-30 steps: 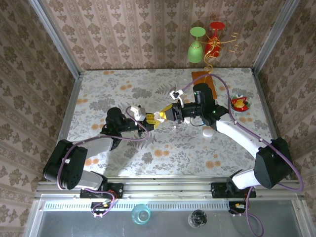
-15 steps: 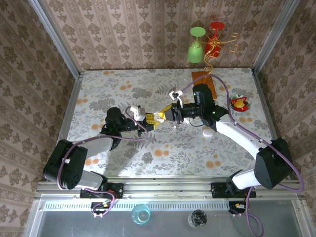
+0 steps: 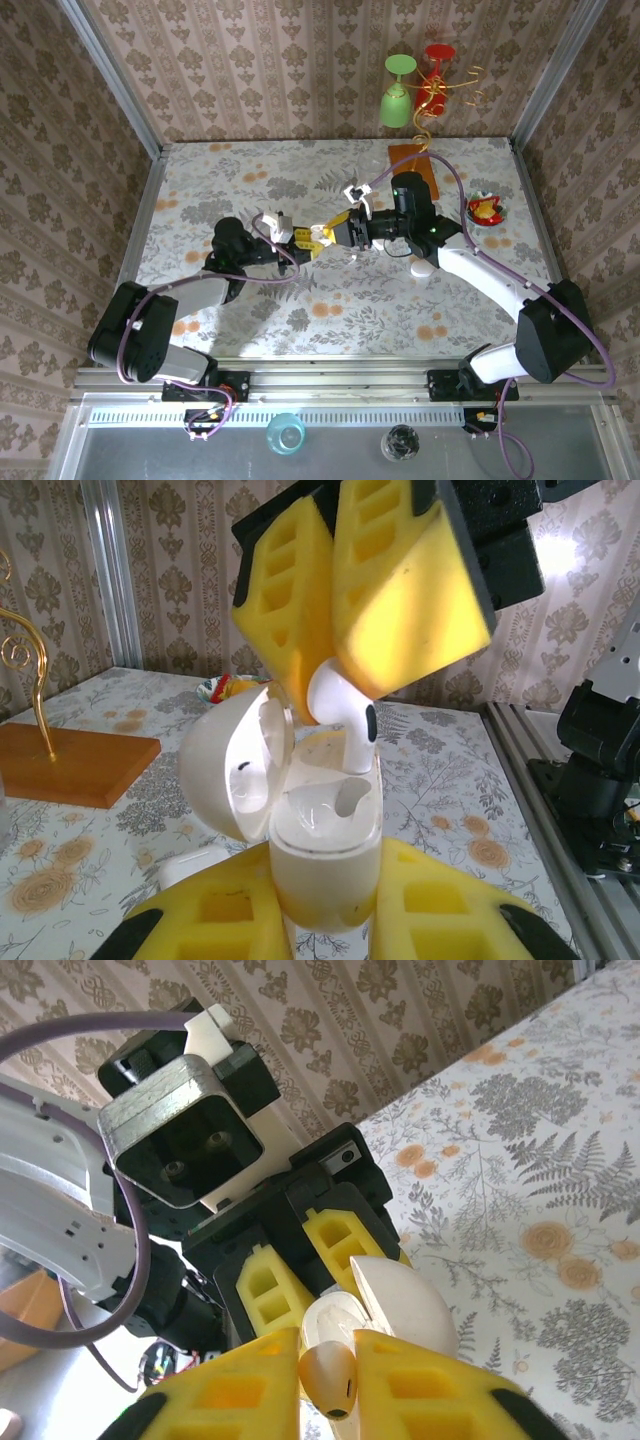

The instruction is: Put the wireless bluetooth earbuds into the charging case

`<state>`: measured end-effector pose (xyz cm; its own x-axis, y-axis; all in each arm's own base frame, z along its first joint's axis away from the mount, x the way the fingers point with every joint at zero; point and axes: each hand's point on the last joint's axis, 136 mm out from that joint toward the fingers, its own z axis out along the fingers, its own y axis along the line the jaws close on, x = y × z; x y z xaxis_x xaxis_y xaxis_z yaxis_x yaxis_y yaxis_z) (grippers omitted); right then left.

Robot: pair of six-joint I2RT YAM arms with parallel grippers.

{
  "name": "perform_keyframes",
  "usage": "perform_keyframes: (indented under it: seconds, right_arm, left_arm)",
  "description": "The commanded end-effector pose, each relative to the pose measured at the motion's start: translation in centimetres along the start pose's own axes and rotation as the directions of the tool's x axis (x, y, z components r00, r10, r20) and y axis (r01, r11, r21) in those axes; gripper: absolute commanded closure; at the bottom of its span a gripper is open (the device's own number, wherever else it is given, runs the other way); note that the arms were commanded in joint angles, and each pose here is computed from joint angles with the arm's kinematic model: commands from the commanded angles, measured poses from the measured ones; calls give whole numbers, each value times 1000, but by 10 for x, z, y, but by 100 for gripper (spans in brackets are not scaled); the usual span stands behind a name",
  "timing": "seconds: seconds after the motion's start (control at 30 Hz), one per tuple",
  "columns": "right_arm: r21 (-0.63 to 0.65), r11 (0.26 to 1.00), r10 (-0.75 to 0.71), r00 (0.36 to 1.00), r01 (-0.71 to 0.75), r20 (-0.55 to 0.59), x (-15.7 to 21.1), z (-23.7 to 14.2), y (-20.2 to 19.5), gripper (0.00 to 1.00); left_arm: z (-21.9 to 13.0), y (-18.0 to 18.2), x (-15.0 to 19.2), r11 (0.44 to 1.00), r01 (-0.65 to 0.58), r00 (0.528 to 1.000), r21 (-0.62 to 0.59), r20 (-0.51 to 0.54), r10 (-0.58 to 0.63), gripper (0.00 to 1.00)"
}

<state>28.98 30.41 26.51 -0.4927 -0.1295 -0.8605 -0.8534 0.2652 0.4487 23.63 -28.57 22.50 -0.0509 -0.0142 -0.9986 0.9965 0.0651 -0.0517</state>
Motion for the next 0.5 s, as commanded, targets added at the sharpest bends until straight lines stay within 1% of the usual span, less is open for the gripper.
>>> perform_keyframes:
  seconds: [0.0, 0.07, 0.13, 0.33, 0.37, 0.47]
  right_arm:
    - [61, 998, 35, 999, -34, -14, 8, -3, -10, 73]
    - [56, 997, 54, 999, -53, -8, 3, -5, -9, 66]
    - [53, 997, 60, 998, -59, -10, 0, -6, -7, 62]
    - [88, 993, 79, 997, -79, 9, -4, -9, -15, 57]
    - [91, 994, 64, 998, -66, 29, -11, -15, -10, 57]
    - [118, 990, 73, 996, -78, 45, -13, -19, -15, 55]
  left_arm:
    - [0, -1, -24, 997, -77, 996, 19, 55, 75, 100]
    - [0, -1, -25, 997, -78, 995, 22, 56, 77, 100]
    - [0, -2, -25, 997, -78, 995, 27, 58, 77, 100]
    - [0, -2, -25, 997, -78, 995, 28, 57, 76, 100]
    - [0, -2, -24, 997, -78, 995, 27, 57, 76, 100]
    - [0, -2, -24, 997, -75, 996, 27, 56, 73, 100]
